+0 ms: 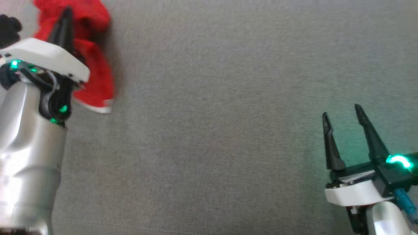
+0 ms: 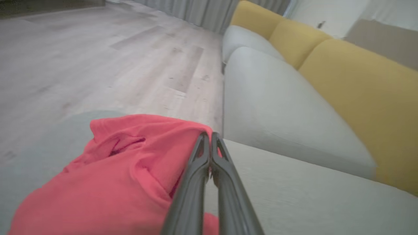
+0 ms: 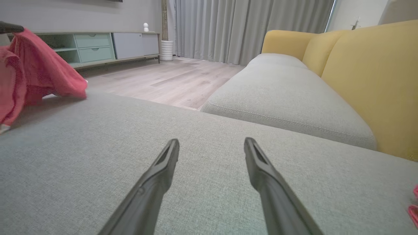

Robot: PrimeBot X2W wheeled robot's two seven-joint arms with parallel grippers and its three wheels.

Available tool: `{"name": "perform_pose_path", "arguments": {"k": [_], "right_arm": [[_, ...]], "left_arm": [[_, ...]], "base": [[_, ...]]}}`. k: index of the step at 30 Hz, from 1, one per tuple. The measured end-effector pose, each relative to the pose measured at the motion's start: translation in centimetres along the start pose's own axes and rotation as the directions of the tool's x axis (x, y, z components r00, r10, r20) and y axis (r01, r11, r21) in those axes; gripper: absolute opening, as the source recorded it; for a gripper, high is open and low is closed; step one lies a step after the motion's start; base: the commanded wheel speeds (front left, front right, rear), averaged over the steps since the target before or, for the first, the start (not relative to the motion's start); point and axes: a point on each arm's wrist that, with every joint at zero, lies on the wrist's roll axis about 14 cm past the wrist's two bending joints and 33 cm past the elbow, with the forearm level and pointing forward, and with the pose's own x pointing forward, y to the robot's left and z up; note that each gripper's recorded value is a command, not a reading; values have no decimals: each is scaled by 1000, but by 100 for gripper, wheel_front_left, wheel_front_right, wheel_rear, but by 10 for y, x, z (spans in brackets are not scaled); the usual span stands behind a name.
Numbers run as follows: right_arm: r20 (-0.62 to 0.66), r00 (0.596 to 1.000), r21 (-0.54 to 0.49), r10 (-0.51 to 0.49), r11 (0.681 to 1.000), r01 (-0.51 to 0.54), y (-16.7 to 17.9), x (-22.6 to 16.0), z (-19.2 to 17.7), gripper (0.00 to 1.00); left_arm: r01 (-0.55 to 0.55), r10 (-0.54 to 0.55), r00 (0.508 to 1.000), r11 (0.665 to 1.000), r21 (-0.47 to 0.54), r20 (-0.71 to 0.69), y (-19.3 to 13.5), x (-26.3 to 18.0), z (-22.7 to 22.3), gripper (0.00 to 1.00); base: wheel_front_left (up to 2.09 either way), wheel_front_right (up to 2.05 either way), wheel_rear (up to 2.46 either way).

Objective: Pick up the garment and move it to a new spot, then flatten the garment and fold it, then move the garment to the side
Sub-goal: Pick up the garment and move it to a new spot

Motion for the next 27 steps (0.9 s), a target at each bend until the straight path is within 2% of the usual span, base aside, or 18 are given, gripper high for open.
{"name": "perform_pose_path", "arguments": {"k": [5,6,10,13,18,22,25,27], "right_arm": [[23,999,10,-45,999,45,-8,-12,11,100],[23,999,10,-45,999,45,-8,-12,11,100],[55,994,7,-89,996,89,-18,-23,25,100],[73,989,5,-126,992,126,-28,-32,33,100],[88,978,29,-190,982,188,-43,-48,40,100],[92,967,40,-236,972,234,-54,-60,42,100],[85,959,48,-272,962,269,-63,-69,41,100],[80,954,52,-290,957,287,-68,-73,40,100]], "left_arm": [[240,-240,971,971,-10,10,-71,-27,14,0],[240,-240,971,971,-10,10,-71,-27,14,0],[387,-387,922,922,-13,21,-124,-57,23,0],[512,-512,859,859,-22,19,-167,-84,26,0],[694,-696,717,718,-52,-39,-230,-126,16,0],[754,-762,638,647,-108,-113,-254,-143,-5,0],[746,-757,617,650,-147,-215,-255,-137,-34,0],[701,-728,626,683,-205,-279,-247,-123,-57,0]], "base": [[0,0,0],[0,0,0],[0,0,0],[0,0,0],[0,0,0],[0,0,0],[0,0,0],[0,0,0]]}}
